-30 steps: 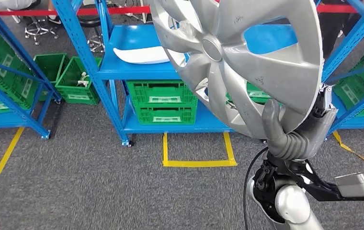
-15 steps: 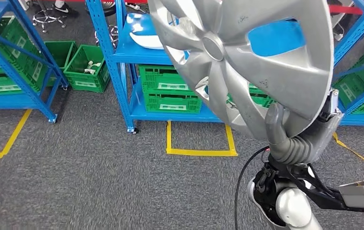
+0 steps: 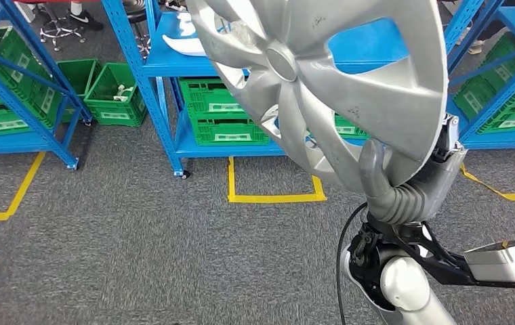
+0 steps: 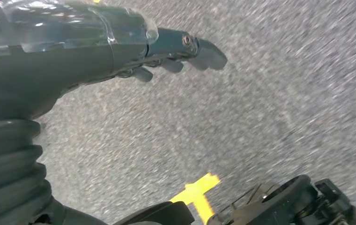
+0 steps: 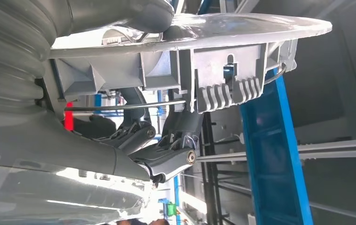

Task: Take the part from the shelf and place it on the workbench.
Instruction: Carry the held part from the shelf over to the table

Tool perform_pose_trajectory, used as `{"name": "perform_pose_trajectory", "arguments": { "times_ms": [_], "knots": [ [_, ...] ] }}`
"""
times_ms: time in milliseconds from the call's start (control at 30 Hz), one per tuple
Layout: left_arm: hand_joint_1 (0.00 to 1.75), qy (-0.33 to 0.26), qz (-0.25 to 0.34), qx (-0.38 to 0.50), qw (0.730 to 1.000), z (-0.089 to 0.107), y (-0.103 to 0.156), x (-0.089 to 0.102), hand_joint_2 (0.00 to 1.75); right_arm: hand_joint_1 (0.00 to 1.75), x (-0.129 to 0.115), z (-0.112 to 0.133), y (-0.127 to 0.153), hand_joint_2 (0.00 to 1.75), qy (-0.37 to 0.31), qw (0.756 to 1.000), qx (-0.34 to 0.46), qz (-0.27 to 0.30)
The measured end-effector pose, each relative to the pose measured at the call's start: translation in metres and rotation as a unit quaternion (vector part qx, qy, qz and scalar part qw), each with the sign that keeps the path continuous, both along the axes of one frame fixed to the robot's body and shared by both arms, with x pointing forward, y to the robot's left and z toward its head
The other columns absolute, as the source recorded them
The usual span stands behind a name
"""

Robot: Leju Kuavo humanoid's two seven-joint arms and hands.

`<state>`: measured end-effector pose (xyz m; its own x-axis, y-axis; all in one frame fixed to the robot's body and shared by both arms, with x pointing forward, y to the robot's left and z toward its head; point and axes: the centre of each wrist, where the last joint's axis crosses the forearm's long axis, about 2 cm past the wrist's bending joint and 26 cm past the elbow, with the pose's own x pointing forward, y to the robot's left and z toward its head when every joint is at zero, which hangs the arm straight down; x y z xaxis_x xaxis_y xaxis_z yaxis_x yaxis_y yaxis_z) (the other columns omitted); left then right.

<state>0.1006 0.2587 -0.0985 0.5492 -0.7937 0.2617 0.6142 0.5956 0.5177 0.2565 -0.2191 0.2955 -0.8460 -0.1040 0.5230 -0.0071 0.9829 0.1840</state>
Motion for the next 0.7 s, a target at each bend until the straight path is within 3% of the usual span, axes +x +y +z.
{"name": "perform_pose_trajectory", "arguments": {
  "times_ms": [700],
  "knots": [
    [0.00, 0.005, -0.009, 0.003, 1.000, 0.0005, 0.0006, 0.0027, 1.75, 1.75, -0.0005, -0.0010, 0.0067, 1.75, -0.011, 1.000, -0.017, 0.010]
  ]
}}
